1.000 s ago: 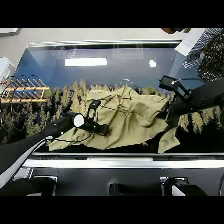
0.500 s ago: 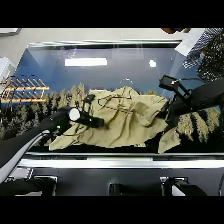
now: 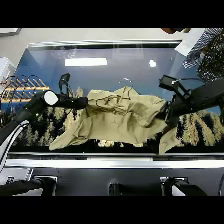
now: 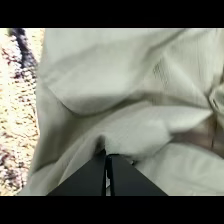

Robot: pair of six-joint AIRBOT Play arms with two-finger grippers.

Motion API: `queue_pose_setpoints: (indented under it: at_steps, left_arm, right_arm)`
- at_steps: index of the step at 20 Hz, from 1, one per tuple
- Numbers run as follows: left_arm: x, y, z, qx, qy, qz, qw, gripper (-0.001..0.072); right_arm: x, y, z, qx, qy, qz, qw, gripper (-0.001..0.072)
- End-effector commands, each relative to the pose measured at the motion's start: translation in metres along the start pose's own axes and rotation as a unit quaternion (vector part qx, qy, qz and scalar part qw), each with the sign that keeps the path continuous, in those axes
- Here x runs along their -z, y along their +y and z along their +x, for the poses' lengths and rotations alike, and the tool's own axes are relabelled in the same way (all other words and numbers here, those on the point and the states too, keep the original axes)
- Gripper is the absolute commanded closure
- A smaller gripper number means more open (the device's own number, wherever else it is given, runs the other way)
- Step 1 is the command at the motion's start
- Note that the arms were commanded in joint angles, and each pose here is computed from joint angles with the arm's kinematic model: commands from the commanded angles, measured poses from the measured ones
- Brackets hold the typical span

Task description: Fold the clothes and pants, and hang the long-sleeved shirts on hangers.

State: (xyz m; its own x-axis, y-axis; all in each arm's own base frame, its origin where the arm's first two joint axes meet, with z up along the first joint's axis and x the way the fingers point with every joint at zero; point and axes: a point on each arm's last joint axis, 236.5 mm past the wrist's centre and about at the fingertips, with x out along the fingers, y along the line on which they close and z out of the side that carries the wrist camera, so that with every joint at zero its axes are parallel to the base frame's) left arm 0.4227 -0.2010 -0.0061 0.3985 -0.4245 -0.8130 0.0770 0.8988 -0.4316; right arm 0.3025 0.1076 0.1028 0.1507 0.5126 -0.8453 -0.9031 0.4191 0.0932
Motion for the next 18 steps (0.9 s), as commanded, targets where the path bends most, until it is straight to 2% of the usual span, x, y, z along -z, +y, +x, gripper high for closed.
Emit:
queue_pose_setpoints:
  at_steps: [1, 4, 7, 13, 14, 15, 16, 17, 18]
  left_arm:
    - [-0.009, 0.002, -0.006, 0.003, -0.009, -0.01, 1.0, 0.069]
    - [-0.023, -0.004, -0.014, 0.011, -0.023, -0.01, 1.0, 0.069]
    - [-0.035, -0.002, -0.028, 0.012, -0.024, -0.013, 1.0, 0.0691]
    - [-0.009, 0.049, -0.02, -0.021, 0.057, -0.084, 0.995, 0.0686]
    - [-0.006, 0.052, -0.014, -0.024, 0.065, -0.087, 0.994, 0.0658]
    - [-0.003, 0.054, -0.008, -0.025, 0.072, -0.089, 0.993, 0.0619]
    - [0.0, 0.054, -0.003, -0.024, 0.078, -0.09, 0.993, 0.0447]
    - [0.001, 0.052, -0.001, -0.021, 0.08, -0.092, 0.992, 0.0181]
    - [0.001, 0.045, -0.003, -0.012, 0.081, -0.095, 0.992, 0.01]
  right_arm:
    - [0.002, 0.011, 0.0, -0.022, 0.005, 0.003, 1.0, 0.069]
    - [0.002, 0.017, 0.011, -0.021, 0.032, -0.02, 0.999, 0.069]
    - [0.002, 0.007, 0.026, 0.016, 0.056, -0.013, 0.998, 0.069]
    - [-0.007, 0.0, 0.028, 0.037, 0.045, -0.018, 0.998, 0.069]
    - [-0.008, 0.0, 0.028, 0.036, 0.042, -0.018, 0.998, 0.069]
    - [-0.009, 0.001, 0.028, 0.036, 0.041, -0.017, 0.998, 0.069]
    - [-0.009, 0.0, 0.028, 0.036, 0.04, -0.017, 0.998, 0.069]
    - [-0.01, 0.0, 0.028, 0.036, 0.039, -0.017, 0.998, 0.069]
    - [-0.01, 0.0, 0.028, 0.036, 0.039, -0.017, 0.998, 0.0689]
